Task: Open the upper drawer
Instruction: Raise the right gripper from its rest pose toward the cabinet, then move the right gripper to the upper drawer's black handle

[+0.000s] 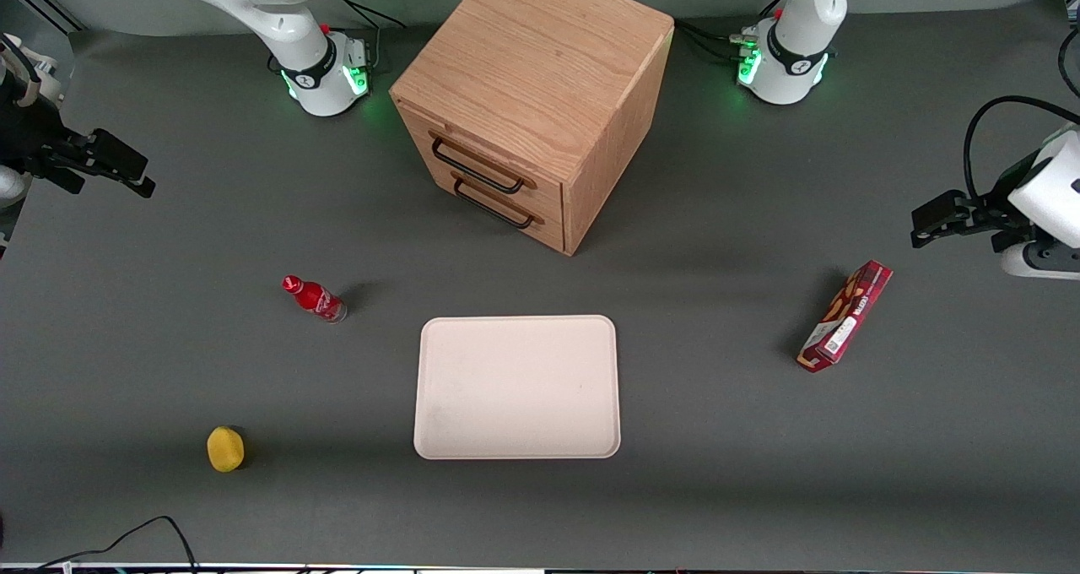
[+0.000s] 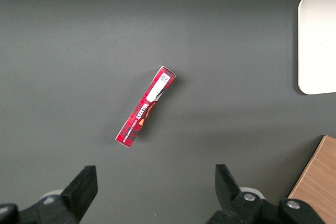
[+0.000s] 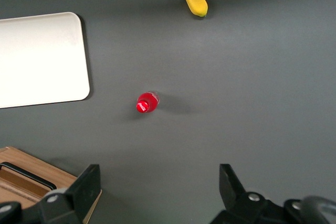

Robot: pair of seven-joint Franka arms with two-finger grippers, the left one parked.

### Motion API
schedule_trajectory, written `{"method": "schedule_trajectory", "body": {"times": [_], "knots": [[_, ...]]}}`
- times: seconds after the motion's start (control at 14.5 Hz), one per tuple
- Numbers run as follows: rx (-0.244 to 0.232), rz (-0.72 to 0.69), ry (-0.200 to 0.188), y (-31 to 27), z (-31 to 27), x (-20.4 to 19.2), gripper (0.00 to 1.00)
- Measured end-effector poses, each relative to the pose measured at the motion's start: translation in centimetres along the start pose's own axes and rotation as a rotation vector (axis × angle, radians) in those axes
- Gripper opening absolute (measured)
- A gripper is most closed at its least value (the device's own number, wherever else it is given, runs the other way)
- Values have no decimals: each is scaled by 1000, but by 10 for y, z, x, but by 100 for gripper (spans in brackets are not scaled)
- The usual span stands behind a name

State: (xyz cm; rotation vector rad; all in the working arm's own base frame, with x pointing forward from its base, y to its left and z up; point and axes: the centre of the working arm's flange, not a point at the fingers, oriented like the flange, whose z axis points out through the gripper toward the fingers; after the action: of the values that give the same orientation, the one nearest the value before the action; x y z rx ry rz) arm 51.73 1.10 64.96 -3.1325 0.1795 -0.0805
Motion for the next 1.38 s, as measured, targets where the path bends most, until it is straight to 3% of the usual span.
{"method": "schedule_trajectory", "body": {"times": [0.48, 0.69, 0.83, 1.24, 1.31, 1.38], "knots": [[3, -1, 19, 0, -12, 0, 100], [-4, -39, -27, -6, -23, -10, 100], [-5, -72, -35, -22, -40, -19, 100], [22, -235, -4, -107, -60, -41, 100], [43, -262, -2, -122, -63, -46, 100], [94, -280, -7, -133, -67, -50, 100]]}}
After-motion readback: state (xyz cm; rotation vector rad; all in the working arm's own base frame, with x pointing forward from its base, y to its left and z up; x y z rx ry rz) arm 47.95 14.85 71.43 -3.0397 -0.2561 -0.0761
